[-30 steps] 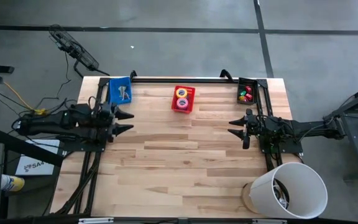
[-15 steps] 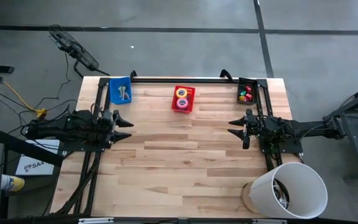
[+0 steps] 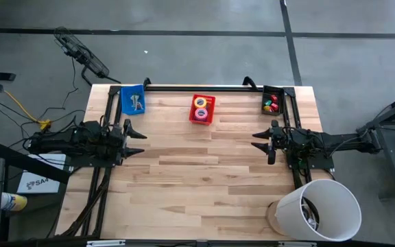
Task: Pick and place Stapler, Stapler remover, tape
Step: Return to Home Position
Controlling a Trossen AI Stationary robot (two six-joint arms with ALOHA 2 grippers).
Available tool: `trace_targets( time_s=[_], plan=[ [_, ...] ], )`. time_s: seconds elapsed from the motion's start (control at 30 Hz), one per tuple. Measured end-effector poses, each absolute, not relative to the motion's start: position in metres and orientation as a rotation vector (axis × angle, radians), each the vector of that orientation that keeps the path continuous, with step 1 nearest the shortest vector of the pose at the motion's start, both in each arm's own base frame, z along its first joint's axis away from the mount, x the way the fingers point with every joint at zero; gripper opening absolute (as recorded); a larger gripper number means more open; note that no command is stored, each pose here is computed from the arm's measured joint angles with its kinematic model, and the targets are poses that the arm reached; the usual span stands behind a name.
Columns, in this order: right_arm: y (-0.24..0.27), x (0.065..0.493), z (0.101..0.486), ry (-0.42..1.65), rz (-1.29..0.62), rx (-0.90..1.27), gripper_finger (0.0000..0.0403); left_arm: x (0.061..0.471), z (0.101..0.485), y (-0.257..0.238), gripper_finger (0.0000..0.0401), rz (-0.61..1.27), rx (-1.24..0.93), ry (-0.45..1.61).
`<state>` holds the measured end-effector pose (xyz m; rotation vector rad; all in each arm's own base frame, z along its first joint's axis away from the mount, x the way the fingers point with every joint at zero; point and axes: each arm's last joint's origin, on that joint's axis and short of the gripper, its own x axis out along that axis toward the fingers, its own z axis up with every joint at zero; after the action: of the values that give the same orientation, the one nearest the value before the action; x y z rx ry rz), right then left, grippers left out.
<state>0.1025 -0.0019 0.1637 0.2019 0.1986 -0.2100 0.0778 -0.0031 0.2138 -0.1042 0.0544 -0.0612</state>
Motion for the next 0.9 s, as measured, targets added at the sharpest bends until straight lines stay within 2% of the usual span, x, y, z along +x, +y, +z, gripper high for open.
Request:
trace_targets(
  time_s=[0.3,0.47,0.9],
  plan=[
    [-0.002,0.102,0.164,0.199,-0.21,0.202,0.0181,0.08,0.222,-0.003,0.0259,-0.063,-0.044,-0.068],
    [-0.002,0.102,0.164,0.199,-0.21,0.202,0.0181,0.091,0.198,-0.003,0.0259,-0.063,-0.054,-0.16],
    [-0.002,0.102,0.164,0.199,-0.21,0.202,0.0181,0.097,0.171,0.001,0.0259,0.086,-0.059,-0.044]
  ],
)
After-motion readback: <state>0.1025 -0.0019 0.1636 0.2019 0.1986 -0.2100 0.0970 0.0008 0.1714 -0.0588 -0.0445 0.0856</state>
